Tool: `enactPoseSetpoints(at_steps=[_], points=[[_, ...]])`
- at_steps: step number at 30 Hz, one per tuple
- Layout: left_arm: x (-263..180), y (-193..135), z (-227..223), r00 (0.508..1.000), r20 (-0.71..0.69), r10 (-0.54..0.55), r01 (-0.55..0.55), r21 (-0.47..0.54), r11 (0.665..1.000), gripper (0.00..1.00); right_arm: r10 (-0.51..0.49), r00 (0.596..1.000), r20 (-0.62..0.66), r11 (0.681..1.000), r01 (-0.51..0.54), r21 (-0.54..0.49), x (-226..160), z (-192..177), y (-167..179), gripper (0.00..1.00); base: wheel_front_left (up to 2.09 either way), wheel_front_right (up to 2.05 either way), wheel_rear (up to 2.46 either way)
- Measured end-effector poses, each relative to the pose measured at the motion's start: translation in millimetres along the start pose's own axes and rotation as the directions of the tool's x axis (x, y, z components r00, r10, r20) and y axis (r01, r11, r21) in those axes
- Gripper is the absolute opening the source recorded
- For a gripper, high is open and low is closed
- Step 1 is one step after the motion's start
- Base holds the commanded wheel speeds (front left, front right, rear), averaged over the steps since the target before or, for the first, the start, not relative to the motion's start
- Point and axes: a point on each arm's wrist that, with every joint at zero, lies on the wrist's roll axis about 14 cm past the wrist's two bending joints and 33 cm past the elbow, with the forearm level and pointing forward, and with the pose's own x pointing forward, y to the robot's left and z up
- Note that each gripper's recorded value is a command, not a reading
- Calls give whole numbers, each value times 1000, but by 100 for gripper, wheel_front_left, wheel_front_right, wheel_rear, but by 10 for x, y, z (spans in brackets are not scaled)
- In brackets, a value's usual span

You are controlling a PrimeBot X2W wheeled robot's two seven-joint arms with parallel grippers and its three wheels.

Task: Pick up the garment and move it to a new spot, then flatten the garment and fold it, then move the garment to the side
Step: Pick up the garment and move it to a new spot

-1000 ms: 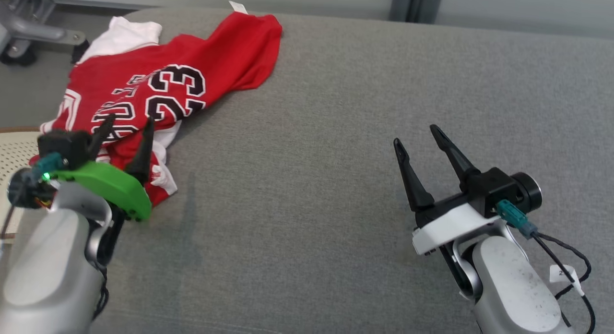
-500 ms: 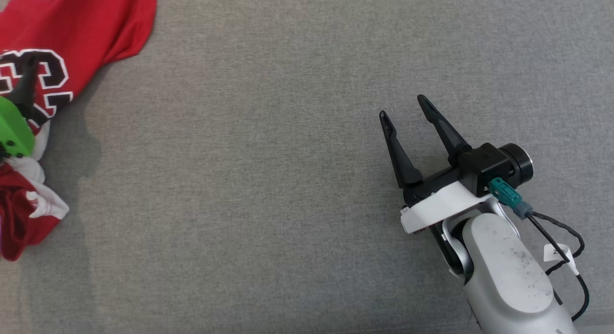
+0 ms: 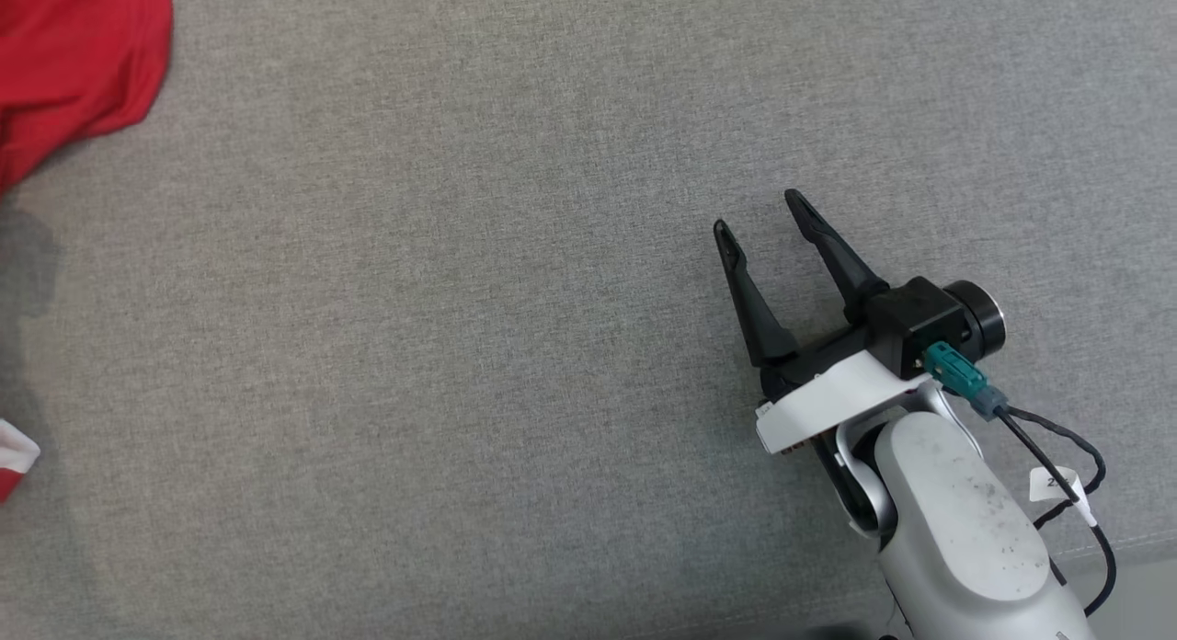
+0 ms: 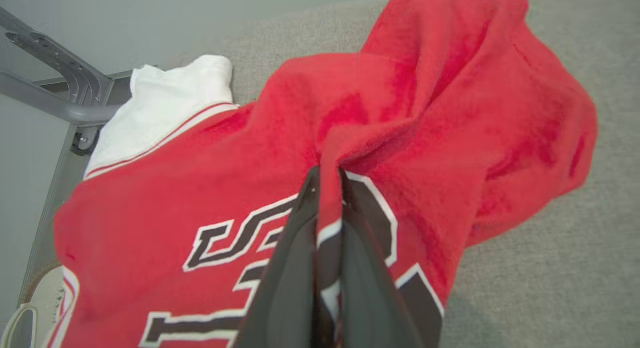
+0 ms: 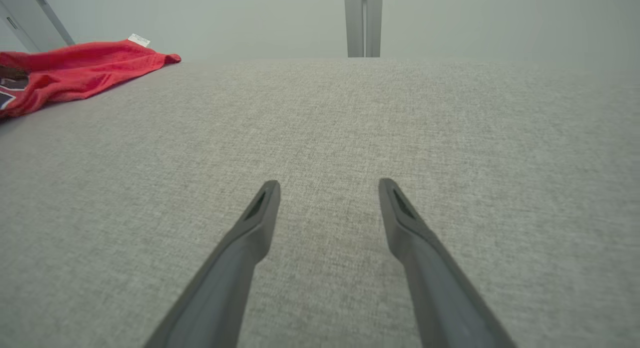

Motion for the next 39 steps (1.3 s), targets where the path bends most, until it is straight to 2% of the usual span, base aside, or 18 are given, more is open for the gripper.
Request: enactPoseSetpoints(at_steps=[5, 9, 13, 16, 19, 22, 26, 31, 34, 36, 39], points=[[-270, 343, 683, 978, 197, 75, -79, 16, 997, 0, -12, 1000, 10, 1000, 12, 11, -104, 74, 9, 100, 0, 0, 0], [-585, 361, 1262, 934, 351, 71, -93, 44, 995, 0, -26, 1000, 13, 999, 26, 24, -245, 125, 27, 100, 0, 0, 0], [-968, 114, 1781, 870, 493, -5, -34, 70, 997, 0, -48, 999, 25, 998, 47, 39, -414, 201, 33, 100, 0, 0, 0], [-1255, -280, 2020, 823, 556, -117, 69, 106, 992, 0, -64, 997, 37, 997, 62, 43, -551, 263, 36, 100, 0, 0, 0], [-1542, -702, 2078, 778, 583, -232, 183, 143, 973, 0, -79, 995, 58, 996, 76, 44, -676, 348, 35, 100, 0, 0, 0], [-1876, -1218, 2082, 716, 594, -366, 315, 194, 929, 0, -93, 992, 83, 995, 90, 40, -791, 442, 28, 100, 0, 0, 0], [-2268, -1866, 1995, 625, 586, -516, 461, 257, 849, 0, -114, 987, 116, 993, 110, 36, -931, 557, 2, 100, 0, 0, 0], [-2545, -2687, 1760, 513, 532, -674, 641, 286, 713, 0, -158, 975, 156, 987, 154, 41, -1103, 691, -101, 100, 0, 0, 0], [-2543, -3112, 1566, 476, 470, -743, 721, 274, 636, 0, -190, 967, 172, 982, 184, 49, -1217, 741, -170, 100, 0, 0, 0], [-2469, -3364, 1437, 466, 428, -774, 763, 249, 596, 0, -216, 960, 178, 976, 209, 56, -1298, 759, -231, 100, 0, 0, 0], [-2219, -3681, 1210, 485, 348, -803, 784, 235, 575, 0, -277, 943, 183, 961, 268, 74, -1458, 769, -379, 100, 0, 0, 0]])
